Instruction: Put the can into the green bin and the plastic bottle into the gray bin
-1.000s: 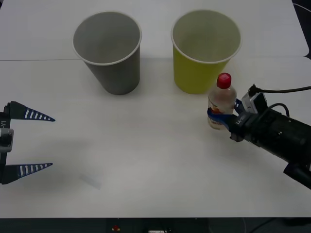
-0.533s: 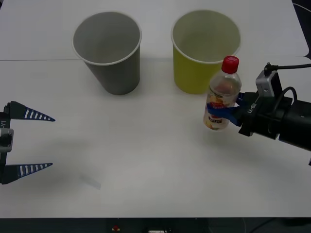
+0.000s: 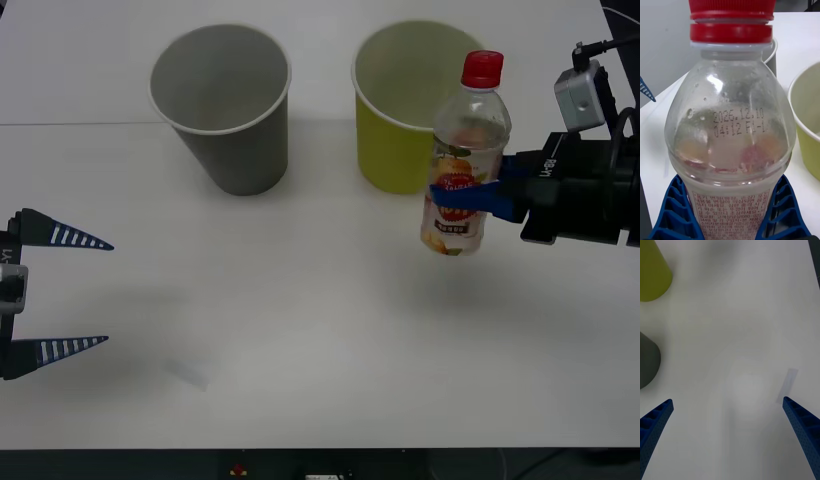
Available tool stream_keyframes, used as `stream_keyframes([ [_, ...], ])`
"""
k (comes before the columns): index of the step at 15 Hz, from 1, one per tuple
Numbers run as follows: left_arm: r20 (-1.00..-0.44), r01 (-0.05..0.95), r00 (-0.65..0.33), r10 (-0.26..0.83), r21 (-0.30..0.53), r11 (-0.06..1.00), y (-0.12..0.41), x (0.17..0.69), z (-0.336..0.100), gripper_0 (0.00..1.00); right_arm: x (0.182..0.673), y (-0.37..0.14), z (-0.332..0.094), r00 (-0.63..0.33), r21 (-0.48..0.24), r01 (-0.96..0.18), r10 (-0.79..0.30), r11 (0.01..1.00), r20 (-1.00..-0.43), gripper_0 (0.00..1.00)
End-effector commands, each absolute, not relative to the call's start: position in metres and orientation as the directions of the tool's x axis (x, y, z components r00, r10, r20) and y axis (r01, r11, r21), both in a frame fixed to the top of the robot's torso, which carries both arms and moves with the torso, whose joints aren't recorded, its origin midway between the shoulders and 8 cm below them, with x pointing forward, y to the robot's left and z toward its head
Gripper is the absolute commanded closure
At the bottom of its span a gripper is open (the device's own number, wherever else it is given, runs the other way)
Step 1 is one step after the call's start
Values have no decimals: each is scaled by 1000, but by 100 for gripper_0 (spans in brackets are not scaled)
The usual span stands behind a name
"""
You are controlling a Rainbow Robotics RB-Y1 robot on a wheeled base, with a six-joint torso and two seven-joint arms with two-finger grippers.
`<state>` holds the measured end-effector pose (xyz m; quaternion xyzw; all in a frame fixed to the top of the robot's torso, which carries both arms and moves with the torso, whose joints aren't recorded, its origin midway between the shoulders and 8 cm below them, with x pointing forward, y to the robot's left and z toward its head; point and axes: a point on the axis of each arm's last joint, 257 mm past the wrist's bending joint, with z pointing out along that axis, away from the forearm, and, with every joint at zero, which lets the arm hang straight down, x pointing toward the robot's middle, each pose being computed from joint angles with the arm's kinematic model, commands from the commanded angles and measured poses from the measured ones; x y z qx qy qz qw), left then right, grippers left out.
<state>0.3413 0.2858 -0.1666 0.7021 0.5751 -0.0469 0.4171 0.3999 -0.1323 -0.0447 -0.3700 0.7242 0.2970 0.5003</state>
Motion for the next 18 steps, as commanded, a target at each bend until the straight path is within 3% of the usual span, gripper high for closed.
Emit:
stream_keyframes([
  [1, -546, 847, 334, 769, 532, 10, 286, 341, -167, 0, 408, -127, -30, -231, 44, -826, -267, 562, -936, 100],
  [14, -546, 847, 334, 769, 532, 10, 286, 341, -167, 0, 471, -43, 42, -177, -3, -874, -322, 486, -930, 100],
  [18, -546, 847, 334, 769, 532, 10, 286, 341, -167, 0, 497, -5, 47, -150, -51, -872, -367, 486, -918, 100],
])
